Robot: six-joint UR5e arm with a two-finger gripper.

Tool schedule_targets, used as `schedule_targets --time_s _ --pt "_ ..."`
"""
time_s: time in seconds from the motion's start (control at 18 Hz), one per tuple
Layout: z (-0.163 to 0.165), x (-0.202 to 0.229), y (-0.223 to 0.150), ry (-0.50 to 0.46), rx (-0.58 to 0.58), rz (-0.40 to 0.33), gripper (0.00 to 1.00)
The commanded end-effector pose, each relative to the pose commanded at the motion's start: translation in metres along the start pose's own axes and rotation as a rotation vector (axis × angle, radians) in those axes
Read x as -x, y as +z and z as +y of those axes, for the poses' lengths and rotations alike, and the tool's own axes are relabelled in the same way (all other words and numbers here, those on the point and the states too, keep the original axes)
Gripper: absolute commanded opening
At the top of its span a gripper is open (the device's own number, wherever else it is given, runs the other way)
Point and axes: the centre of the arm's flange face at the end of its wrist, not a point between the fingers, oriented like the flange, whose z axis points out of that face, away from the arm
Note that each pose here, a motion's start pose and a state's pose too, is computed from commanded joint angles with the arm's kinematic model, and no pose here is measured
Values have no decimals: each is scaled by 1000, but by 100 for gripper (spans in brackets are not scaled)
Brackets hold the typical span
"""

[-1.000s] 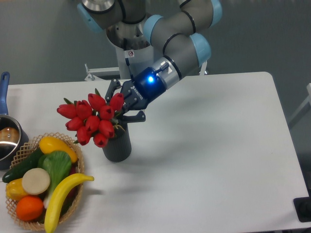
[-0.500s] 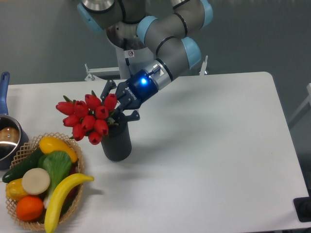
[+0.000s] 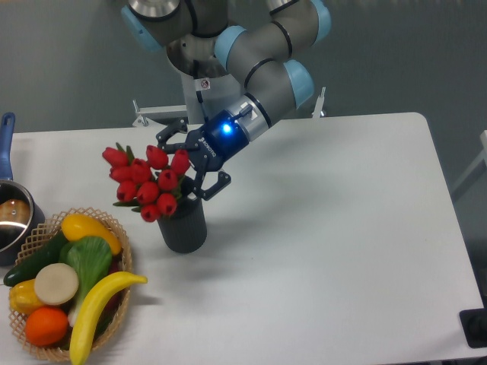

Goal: Insert the flowers into the vase

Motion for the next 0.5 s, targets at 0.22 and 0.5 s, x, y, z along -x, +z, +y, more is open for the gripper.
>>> schedule_targets --time_s 0.22,0.5 --pt "0 -4 -11 23 95 -48 100" --pt "-12 2 -46 44 82 -129 100"
